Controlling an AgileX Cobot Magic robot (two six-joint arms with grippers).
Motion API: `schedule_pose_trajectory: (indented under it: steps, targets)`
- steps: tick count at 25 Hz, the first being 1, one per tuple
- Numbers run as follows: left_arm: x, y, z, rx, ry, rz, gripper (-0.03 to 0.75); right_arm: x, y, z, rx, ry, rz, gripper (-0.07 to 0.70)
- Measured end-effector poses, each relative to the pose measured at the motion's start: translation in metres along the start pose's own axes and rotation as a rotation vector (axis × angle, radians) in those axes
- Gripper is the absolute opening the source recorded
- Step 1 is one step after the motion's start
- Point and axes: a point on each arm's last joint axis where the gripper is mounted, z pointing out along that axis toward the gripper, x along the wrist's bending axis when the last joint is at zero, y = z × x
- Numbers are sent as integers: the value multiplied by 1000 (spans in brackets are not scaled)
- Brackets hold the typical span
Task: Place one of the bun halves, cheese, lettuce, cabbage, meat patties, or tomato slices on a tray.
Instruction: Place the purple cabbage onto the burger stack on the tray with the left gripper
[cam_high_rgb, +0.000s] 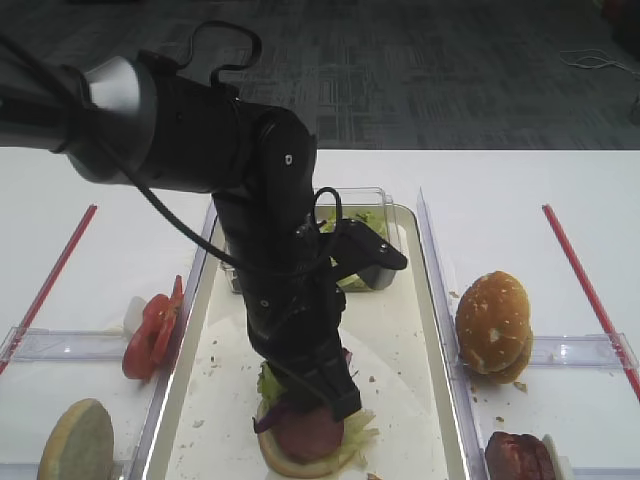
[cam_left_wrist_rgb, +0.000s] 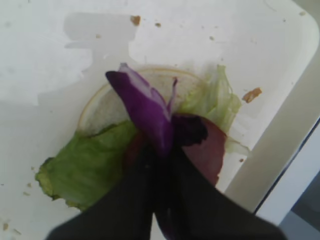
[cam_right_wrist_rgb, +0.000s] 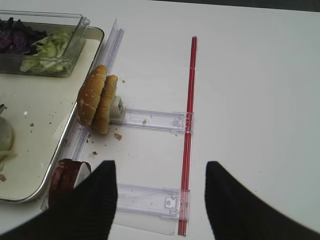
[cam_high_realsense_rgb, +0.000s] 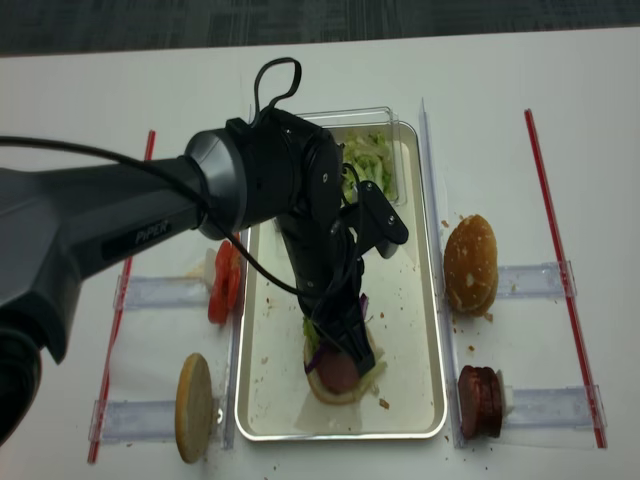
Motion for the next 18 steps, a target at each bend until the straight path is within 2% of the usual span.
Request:
schedule_pose_trajectory:
  steps: [2, 10, 18]
  targets:
    - [0, -1, 0, 7, -3, -34, 71, 0, 0, 0, 0, 0, 0, 405]
    - [-1, -3, 0, 32, -12, -94, 71, 0, 0, 0, 0, 0, 0, 405]
    - [-1, -3, 0, 37, -13, -113, 85, 0, 0, 0, 0, 0, 0, 405]
